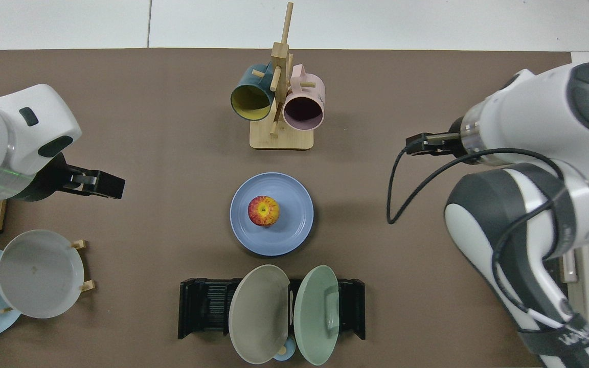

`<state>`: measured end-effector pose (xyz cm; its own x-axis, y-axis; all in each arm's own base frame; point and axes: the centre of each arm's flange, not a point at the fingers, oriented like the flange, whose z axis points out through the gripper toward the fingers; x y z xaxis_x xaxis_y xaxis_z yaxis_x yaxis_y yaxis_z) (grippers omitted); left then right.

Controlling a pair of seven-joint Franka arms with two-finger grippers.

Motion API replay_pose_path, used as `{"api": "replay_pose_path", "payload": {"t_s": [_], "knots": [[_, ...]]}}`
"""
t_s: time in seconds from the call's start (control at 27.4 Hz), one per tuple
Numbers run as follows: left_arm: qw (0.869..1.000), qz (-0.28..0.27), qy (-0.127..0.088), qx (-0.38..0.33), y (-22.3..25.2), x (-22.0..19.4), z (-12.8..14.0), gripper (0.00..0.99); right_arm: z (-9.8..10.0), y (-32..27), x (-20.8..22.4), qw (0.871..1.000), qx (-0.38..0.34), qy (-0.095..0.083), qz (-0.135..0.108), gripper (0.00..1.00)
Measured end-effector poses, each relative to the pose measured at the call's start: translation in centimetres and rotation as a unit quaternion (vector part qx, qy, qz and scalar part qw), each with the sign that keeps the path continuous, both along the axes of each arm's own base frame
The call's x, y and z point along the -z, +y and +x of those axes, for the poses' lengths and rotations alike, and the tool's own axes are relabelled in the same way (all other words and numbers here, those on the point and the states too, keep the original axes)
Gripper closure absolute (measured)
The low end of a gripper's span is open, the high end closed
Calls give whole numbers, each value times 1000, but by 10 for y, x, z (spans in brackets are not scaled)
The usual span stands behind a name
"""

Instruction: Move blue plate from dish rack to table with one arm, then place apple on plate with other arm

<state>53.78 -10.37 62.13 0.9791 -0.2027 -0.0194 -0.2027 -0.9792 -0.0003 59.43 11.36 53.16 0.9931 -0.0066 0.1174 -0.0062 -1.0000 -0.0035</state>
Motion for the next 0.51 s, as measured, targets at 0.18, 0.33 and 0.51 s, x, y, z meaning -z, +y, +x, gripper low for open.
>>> {"api": "replay_pose_path", "payload": {"t_s": [0.18, 0.33, 0.51], "knots": [[1000, 0, 0, 0, 0, 0, 0, 0, -14, -51, -20, 1000, 8, 4, 1, 0], [1000, 0, 0, 0, 0, 0, 0, 0, -26, -76, -35, 1000, 21, 5, 2, 0], [1000, 0, 0, 0, 0, 0, 0, 0, -40, -90, -57, 1000, 30, 6, 3, 0]]}}
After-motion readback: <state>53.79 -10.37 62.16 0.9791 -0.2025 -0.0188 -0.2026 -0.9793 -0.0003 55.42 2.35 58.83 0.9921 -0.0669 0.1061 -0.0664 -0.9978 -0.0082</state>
